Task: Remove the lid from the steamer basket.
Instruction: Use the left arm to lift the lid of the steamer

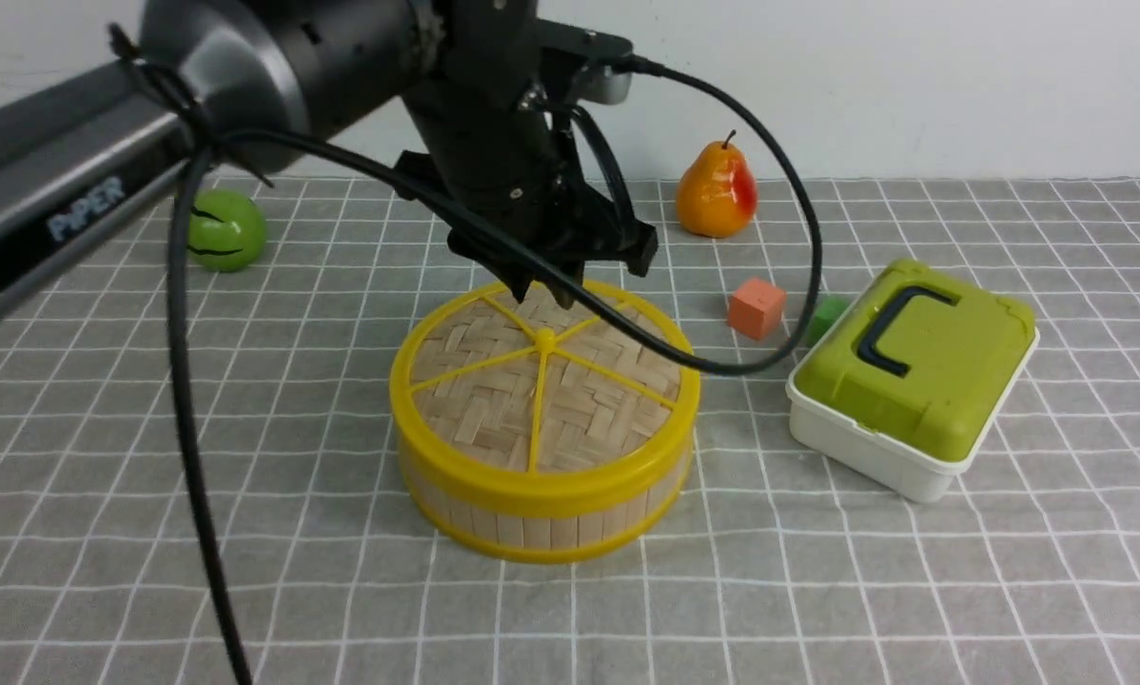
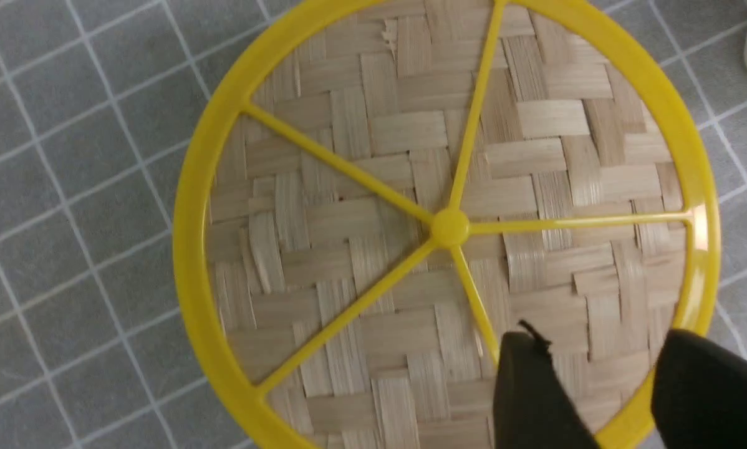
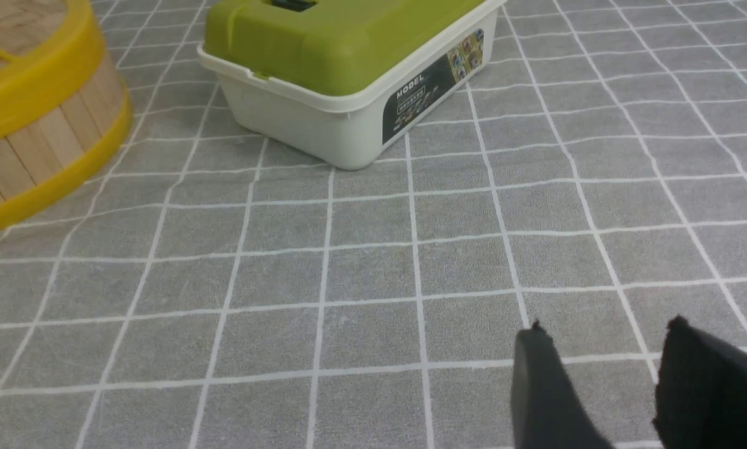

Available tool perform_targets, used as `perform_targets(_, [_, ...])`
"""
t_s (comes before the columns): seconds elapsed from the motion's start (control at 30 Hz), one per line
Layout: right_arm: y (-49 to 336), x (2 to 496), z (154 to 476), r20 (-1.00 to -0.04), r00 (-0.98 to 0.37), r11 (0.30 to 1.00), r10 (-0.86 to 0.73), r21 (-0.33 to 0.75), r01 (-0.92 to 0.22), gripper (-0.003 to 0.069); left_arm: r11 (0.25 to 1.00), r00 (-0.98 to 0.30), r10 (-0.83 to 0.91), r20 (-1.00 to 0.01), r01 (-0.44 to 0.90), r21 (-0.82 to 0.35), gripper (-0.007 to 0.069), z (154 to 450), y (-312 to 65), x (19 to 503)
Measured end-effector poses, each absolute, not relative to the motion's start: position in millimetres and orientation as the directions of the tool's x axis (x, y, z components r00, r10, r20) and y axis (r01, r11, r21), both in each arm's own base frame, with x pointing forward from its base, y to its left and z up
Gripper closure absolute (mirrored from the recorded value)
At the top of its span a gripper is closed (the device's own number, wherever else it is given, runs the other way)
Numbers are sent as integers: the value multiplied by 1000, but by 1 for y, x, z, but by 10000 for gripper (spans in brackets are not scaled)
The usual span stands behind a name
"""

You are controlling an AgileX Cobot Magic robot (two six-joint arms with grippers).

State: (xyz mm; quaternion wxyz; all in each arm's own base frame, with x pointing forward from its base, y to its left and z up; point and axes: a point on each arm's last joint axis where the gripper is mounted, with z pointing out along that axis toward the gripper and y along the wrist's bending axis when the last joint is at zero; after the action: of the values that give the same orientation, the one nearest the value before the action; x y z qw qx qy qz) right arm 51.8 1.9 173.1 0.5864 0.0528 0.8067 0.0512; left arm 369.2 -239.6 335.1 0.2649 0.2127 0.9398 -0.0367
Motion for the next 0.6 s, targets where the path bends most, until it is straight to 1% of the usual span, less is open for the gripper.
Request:
perform_targets(0.1, [2, 52, 173, -941, -307, 989, 145, 145, 25, 418, 904, -774, 398, -493, 422, 67, 232, 323, -249, 380])
perform_targets(0.2, [2, 52, 173, -941, -307, 989, 145, 145, 25, 418, 904, -785, 408, -465, 420, 85, 216, 310, -254, 388])
perform_targets(0.4, [2, 52, 173, -941, -307, 989, 145, 145, 25, 418, 896, -799, 441, -409, 419, 148, 232, 280, -257, 401])
perform_targets(0.5, [2, 52, 173, -941, -307, 989, 145, 145, 25, 418, 895, -799, 445, -405, 414, 167, 248, 272, -257, 405])
perform_targets(0.6, [2, 52, 173, -941, -307, 989, 145, 145, 25, 418, 902, -798, 431, -421, 388, 187, 263, 267, -258, 410])
